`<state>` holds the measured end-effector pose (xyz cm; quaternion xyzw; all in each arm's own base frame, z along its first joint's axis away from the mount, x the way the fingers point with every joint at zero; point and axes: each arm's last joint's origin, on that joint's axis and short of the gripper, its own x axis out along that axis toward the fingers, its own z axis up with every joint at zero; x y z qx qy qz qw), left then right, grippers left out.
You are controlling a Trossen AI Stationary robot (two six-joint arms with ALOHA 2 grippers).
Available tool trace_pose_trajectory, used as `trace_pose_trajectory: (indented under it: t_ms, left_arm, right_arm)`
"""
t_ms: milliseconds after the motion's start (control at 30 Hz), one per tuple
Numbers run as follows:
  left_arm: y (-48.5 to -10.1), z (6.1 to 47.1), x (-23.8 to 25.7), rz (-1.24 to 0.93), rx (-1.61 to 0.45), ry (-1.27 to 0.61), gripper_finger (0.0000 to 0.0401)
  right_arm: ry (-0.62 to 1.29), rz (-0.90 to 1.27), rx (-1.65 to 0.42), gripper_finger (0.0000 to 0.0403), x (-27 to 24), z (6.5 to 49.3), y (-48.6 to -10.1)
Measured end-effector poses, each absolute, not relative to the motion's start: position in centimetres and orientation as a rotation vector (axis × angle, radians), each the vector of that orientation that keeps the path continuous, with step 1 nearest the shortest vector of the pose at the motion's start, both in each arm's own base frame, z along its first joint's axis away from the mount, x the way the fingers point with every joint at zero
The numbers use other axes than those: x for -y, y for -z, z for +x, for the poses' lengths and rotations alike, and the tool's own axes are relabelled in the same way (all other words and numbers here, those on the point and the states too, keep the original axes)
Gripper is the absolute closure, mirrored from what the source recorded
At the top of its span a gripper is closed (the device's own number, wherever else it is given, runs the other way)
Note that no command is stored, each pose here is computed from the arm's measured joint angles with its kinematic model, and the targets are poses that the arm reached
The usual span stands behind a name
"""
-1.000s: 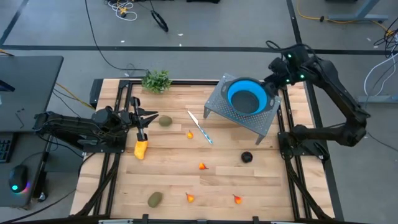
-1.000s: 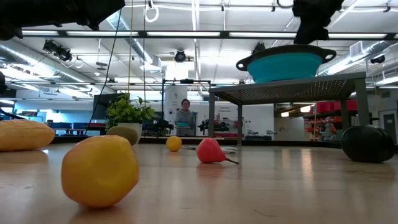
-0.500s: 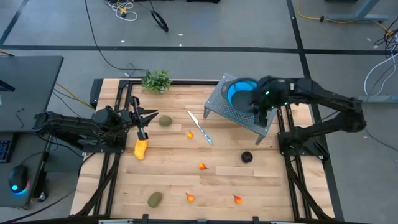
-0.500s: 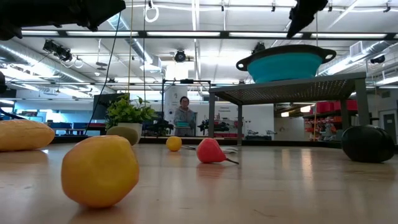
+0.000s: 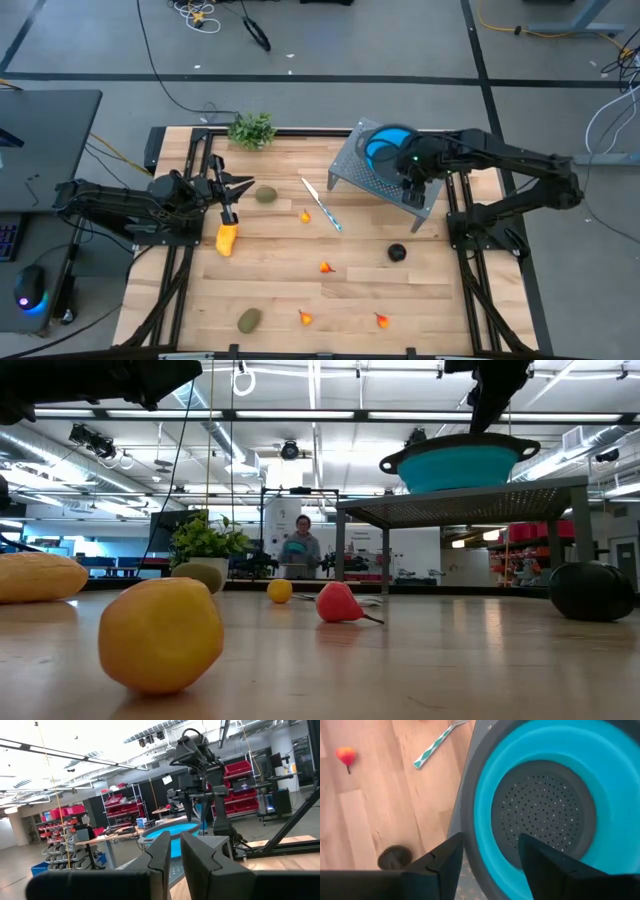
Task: Pick & Place Fruit
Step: Put the blue strainer bowl on the shelf
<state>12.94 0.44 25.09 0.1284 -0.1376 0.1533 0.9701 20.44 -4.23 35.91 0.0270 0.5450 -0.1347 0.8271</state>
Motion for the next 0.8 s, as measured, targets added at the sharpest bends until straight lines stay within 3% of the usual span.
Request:
trace_pose_trajectory:
  t_ms: [467,800]
  left_arm:
    - [-25.1,12.9,-0.4,0.260,0.275,-0.310,0.0348]
    - [-25.1,12.9,-0.4,0.260,0.275,-0.310,0.0348]
  right_arm:
    - [0.344,0.048,-1.205,0.0211,4.4,20.7,-34.1]
    - [0.299,0.092,-1.220,0.0313,3.9,20.5,-34.1]
